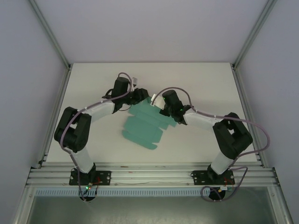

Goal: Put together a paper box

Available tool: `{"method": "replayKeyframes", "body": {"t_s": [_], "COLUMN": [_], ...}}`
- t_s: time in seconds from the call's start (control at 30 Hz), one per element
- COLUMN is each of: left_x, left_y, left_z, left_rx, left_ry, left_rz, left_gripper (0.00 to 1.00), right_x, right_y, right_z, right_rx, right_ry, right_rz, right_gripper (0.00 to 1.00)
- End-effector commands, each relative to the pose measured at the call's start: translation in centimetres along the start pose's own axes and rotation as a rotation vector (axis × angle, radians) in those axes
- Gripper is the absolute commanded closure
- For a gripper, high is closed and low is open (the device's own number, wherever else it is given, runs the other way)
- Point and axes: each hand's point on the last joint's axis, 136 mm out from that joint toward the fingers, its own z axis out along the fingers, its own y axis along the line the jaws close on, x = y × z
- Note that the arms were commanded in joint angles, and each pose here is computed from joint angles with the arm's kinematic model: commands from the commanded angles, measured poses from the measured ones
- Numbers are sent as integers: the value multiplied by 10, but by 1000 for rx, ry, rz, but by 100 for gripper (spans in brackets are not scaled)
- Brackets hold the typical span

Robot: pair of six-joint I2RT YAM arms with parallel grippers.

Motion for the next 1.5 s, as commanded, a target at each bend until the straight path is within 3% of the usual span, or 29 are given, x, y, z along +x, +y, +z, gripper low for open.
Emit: {"method": "replayKeyframes", "body": {"t_s": [0.0, 0.1, 0.37, 0.63, 0.8, 1.07, 1.47], "left_x": [0, -1, -9, -5, 10, 20, 24], "left_y": [1, 21, 113, 134, 119, 91, 54], "left_z": [-35, -70, -146, -125, -100, -92, -81], "left_rx": [-115, -235, -446, -427, -259, -47, 149], "left_ry": [-48, -111, -268, -216, -117, -121, -98], "left_rz": [160, 233, 97, 125, 156, 186, 231], "left_gripper": [38, 1, 0, 0, 4, 4, 10], "right_x": [-22, -16, -12, -22, -28, -25, -32], "right_y": [-14, -16, -13, -14, -25, -26, -7], "right_z": [-17, -22, -40, -44, -41, -37, -35], "right_rx": [34, 9, -118, -214, -199, -212, -321], "right_ry": [-84, -87, -137, -183, -192, -179, -223], "right_rz": [51, 76, 123, 183, 227, 266, 281], "right_gripper": [100, 100, 100, 100, 100, 100, 100]}}
